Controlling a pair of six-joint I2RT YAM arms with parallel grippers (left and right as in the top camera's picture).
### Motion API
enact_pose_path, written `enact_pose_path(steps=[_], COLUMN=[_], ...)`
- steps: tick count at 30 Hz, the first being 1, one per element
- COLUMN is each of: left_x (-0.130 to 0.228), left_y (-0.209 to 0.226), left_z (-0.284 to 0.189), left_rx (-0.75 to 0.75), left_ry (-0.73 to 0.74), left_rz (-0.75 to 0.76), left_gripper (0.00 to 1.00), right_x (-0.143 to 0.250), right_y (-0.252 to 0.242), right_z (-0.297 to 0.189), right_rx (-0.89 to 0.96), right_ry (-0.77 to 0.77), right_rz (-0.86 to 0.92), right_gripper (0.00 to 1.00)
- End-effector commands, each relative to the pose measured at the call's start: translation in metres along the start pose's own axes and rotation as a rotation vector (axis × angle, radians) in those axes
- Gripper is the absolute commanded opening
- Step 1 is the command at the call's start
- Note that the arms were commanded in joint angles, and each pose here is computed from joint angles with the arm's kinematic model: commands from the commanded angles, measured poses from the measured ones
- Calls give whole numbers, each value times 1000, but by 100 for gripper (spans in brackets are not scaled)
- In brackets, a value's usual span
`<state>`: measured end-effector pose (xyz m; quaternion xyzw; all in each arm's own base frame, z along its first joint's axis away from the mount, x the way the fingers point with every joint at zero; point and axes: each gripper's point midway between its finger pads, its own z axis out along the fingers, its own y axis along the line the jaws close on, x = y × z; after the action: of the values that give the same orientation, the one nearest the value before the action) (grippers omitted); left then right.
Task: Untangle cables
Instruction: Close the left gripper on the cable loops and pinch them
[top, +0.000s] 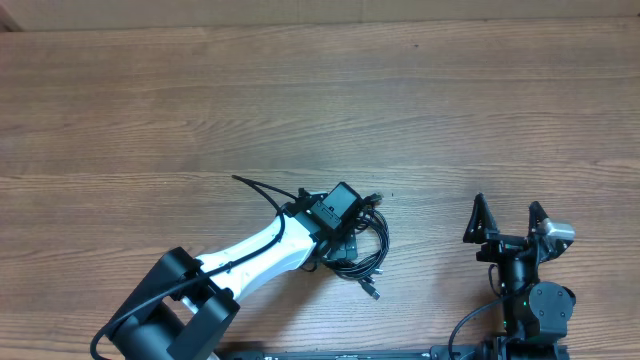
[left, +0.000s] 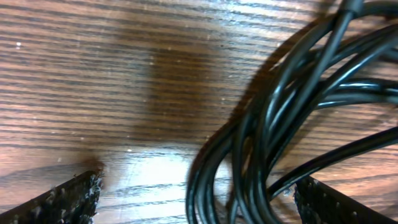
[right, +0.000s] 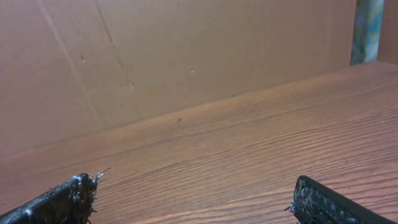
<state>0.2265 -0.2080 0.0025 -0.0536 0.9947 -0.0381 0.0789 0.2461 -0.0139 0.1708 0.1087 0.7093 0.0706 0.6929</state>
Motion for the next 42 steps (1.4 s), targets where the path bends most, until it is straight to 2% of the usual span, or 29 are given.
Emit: enact_pose_path(steps=[1,4,6,8,11,13,20,25,34,40,41,42], left_x=[-6,-6,-6,-6,-6,-6,-7,-7,-10,-10,-10,-10], left_y=[-1,-1,-1,-1,-1,-1,-2,-2,-5,-5,-5,-5], left_z=[-1,-1,-1,-1,-1,-1,-1,-1,-1,-1,-1,-1], left_rx=[-14,-14,-13,-13,-13,-13,-12,-10,2,0,0,0], left_ry=[-33,-32,-33,-33,-33,-33,-34,-36,-50,-49,-49,-48], left_rz=[-26,-26,-26,-26,-26,-26,-26,-26,-27,11,15,15], left_gripper=[100,100,96,88,66,56,41,27,9,10,13,21], right_x=[1,1,1,1,1,1,1,1,1,1,1,1], right_y=[0,0,0,0,0,0,0,0,0,0,0,0], right_z=[0,0,0,0,0,0,0,0,0,0,0,0], right_rx=[-2,-2,-2,-2,-2,-2,-2,-2,-2,-2,-2,-2], right_ry=[-5,-5,-6,-6,-6,-5,-5,-6,-6,-5,-6,-5], right_rz=[-5,-5,-5,-5,-5,-5,-5,-5,-5,-5,-5,-5], right_gripper=[100,100,100,100,100,100,100,100,100,100,100,100])
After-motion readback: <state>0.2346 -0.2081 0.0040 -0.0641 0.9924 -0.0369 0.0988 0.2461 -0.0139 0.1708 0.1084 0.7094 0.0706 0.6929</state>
